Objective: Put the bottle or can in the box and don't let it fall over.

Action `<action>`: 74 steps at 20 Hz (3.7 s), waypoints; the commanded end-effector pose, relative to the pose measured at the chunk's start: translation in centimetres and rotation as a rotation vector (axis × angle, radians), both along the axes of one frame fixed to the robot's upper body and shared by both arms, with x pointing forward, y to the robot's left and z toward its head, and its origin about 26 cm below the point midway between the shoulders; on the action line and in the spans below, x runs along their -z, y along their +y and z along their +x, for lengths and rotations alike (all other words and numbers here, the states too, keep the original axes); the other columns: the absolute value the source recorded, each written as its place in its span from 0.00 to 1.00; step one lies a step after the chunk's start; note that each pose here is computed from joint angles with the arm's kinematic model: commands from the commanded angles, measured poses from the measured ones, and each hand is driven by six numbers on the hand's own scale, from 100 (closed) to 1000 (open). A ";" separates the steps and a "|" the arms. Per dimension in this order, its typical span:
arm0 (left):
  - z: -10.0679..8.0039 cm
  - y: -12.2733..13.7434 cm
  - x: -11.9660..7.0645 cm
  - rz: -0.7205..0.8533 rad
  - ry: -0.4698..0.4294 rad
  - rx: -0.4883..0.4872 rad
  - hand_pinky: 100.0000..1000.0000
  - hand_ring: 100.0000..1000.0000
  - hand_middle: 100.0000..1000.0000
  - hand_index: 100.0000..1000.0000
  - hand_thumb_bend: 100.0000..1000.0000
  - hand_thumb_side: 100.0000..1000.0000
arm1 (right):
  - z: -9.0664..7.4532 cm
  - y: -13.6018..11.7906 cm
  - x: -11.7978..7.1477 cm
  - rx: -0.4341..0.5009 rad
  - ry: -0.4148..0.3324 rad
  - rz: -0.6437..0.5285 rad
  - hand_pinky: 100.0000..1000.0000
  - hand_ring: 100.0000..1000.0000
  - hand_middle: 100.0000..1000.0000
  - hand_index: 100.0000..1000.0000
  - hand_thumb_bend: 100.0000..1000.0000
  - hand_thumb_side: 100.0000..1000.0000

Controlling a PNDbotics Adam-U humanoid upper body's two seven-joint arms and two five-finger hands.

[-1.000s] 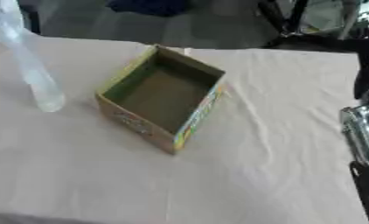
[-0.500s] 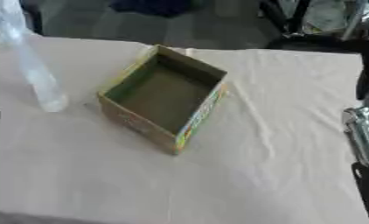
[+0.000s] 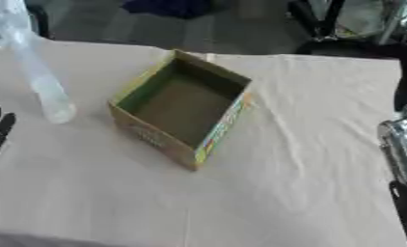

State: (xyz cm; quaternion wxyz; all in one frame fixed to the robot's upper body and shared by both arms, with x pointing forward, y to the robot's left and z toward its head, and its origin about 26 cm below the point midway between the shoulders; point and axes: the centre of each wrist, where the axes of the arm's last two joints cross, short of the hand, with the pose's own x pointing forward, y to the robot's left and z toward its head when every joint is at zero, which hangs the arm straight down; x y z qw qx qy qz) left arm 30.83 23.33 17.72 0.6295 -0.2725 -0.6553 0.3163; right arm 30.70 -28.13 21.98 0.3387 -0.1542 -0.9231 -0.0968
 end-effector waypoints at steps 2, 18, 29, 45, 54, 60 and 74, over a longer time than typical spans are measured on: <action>0.3 -0.5 -1.1 -0.039 -0.022 0.057 0.00 0.00 0.00 1.00 0.86 1.00 | -0.2 0.1 -0.9 -0.010 -0.031 -0.014 1.00 0.96 0.96 0.86 0.10 0.49; 2.9 -1.5 -1.7 -0.050 -0.023 -0.014 0.00 0.00 0.00 1.00 0.84 1.00 | -0.2 0.1 -0.7 -0.014 -0.026 -0.011 1.00 0.96 0.97 0.86 0.10 0.49; 3.4 -0.9 -2.5 -0.055 -0.063 -0.110 0.00 0.00 0.00 1.00 0.82 1.00 | -0.2 0.1 -0.5 -0.014 -0.019 -0.009 1.00 0.96 0.97 0.86 0.10 0.50; 4.2 -0.6 -3.2 -0.085 -0.064 -0.098 0.00 0.00 0.00 1.00 0.79 1.00 | -0.2 0.1 -0.5 -0.018 -0.018 -0.007 1.00 0.96 0.97 0.86 0.10 0.50; 5.2 -1.1 -3.4 -0.102 -0.035 -0.058 0.00 0.00 0.00 1.00 0.78 1.00 | -0.2 0.2 -0.5 -0.022 -0.017 -0.005 1.00 0.96 0.97 0.86 0.10 0.50; 5.7 -1.3 -3.6 -0.108 -0.026 -0.037 0.00 0.00 0.00 1.00 0.78 1.00 | -0.2 0.3 -0.5 -0.026 -0.018 -0.006 1.00 0.96 0.97 0.86 0.10 0.50; 7.2 -1.7 -4.2 -0.118 -0.022 -0.046 0.00 0.00 0.00 1.00 0.77 1.00 | -0.2 0.5 -0.6 -0.037 -0.019 -0.006 1.00 0.96 0.97 0.86 0.09 0.50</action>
